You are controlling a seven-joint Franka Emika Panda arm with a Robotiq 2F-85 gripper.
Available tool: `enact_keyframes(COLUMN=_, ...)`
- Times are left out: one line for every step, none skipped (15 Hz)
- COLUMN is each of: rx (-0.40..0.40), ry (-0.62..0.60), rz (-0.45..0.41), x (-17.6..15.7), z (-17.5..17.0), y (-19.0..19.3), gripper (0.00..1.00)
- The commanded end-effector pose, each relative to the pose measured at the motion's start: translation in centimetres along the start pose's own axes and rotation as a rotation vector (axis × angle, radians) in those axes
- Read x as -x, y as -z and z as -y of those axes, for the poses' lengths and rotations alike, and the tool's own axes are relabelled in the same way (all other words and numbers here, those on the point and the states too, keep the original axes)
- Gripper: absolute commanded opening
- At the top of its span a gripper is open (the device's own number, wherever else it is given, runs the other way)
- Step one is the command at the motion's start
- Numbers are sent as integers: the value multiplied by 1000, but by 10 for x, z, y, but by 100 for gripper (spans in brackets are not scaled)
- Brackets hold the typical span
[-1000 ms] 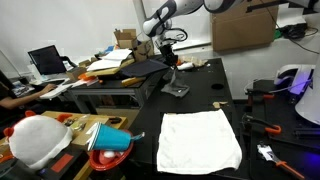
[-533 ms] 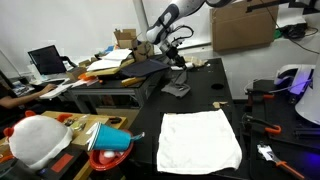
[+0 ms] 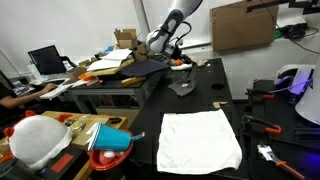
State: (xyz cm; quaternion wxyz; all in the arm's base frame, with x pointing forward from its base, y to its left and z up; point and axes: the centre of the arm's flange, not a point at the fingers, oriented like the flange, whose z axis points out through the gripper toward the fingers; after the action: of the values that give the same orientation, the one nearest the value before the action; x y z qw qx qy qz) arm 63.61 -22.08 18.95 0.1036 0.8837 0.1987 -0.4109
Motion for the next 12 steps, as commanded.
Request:
enact_keyframes(rx=183, ry=39, rz=92, x=33, z=17, y=-15, gripper=1)
enact_keyframes(rx=236, ry=43, rz=121, x=36, z=17, y=-19, gripper=1)
enact_keyframes(rx=291, ry=42, rz=149, x=39, z=18, y=-23, gripper=27)
enact_keyframes(rx=347, ry=50, rz=174, x=42, z=19, y=-27, gripper=29)
enact_keyframes(rx=403, ry=59, rz=195, x=44, z=20, y=-29, gripper=35)
enact_keyframes(rx=462, ry=70, rz=208, x=46, z=21, y=-30, gripper=44)
enact_keyframes(rx=512, ry=84, rz=216, x=47, z=22, y=-30, gripper=51)
enact_keyframes(rx=544, ry=92, rz=217, x=48, z=24, y=-29, gripper=58)
enact_keyframes(rx=558, ry=95, rz=204, x=49, z=26, y=-27, gripper=66)
enact_keyframes(rx=549, ry=104, rz=191, x=50, z=29, y=-25, gripper=73)
enact_keyframes(rx=554, ry=114, rz=187, x=52, z=32, y=-24, gripper=81)
enact_keyframes(rx=551, ry=128, rz=179, x=55, z=35, y=-22, gripper=88)
